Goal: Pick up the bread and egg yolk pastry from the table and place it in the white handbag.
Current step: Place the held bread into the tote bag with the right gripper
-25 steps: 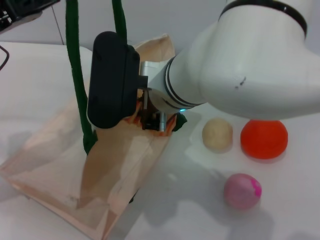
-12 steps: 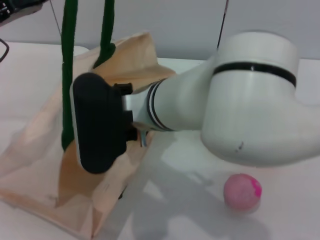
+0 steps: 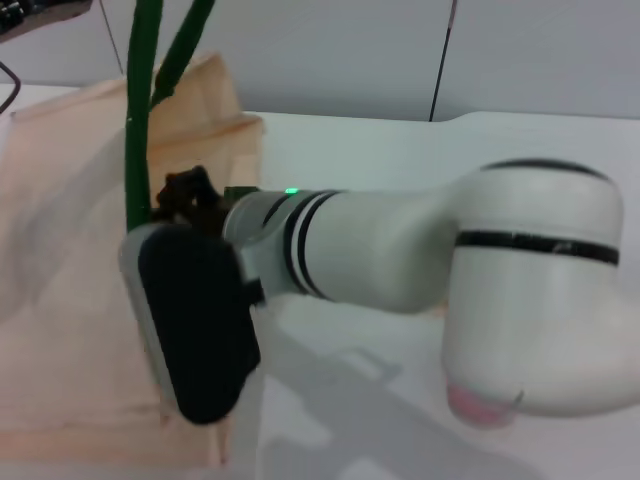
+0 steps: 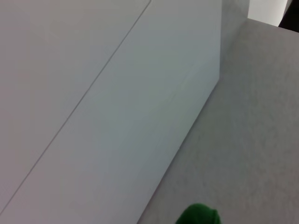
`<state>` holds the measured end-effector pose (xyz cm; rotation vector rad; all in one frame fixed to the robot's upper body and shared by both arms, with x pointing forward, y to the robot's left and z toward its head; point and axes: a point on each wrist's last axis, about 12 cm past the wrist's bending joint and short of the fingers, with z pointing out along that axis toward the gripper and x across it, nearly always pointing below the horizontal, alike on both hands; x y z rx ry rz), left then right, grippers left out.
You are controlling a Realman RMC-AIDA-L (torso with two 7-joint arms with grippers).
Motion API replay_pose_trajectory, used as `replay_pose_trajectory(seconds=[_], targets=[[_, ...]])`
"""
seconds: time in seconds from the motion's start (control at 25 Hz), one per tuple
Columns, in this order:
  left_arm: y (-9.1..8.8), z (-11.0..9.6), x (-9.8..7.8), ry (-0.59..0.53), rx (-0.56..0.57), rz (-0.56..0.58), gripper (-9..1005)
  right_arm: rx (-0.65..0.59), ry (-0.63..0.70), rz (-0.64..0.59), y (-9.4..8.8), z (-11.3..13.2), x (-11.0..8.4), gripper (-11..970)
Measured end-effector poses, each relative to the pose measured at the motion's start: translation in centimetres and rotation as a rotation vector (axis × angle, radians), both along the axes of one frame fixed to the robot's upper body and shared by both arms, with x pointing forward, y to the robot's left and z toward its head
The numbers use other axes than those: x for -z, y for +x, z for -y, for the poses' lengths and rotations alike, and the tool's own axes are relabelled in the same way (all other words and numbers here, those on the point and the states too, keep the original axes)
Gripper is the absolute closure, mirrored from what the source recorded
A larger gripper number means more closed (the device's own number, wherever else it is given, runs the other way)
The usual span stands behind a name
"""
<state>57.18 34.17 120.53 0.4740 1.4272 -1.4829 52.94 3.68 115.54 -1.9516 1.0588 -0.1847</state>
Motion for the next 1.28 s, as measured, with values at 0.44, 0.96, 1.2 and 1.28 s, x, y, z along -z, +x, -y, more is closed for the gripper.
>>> replay_pose_trajectory(seconds=[0.44, 0.96, 1.2, 1.28], targets=[[0.2, -0.1, 0.0, 0.018, -0.005, -0.007, 876, -0.010, 0.001, 0.027, 0.7, 0.8, 0.6, 758], [1.7, 0.3, -1.0, 0.090, 0.013, -0.038, 876, -0.198, -0.028, 0.144, -0.8, 0.3, 1.6, 758], [1.9, -0.2, -1.1, 0.121, 0.000, -0.046, 876, -0.213, -0.015, 0.159, -0.6, 0.4, 1.7, 761], [1.8, -0.8, -0.9, 0.130, -0.031, -0.057, 875, -0.219, 0.000, 0.161, -0.8, 0.4, 1.6, 762]])
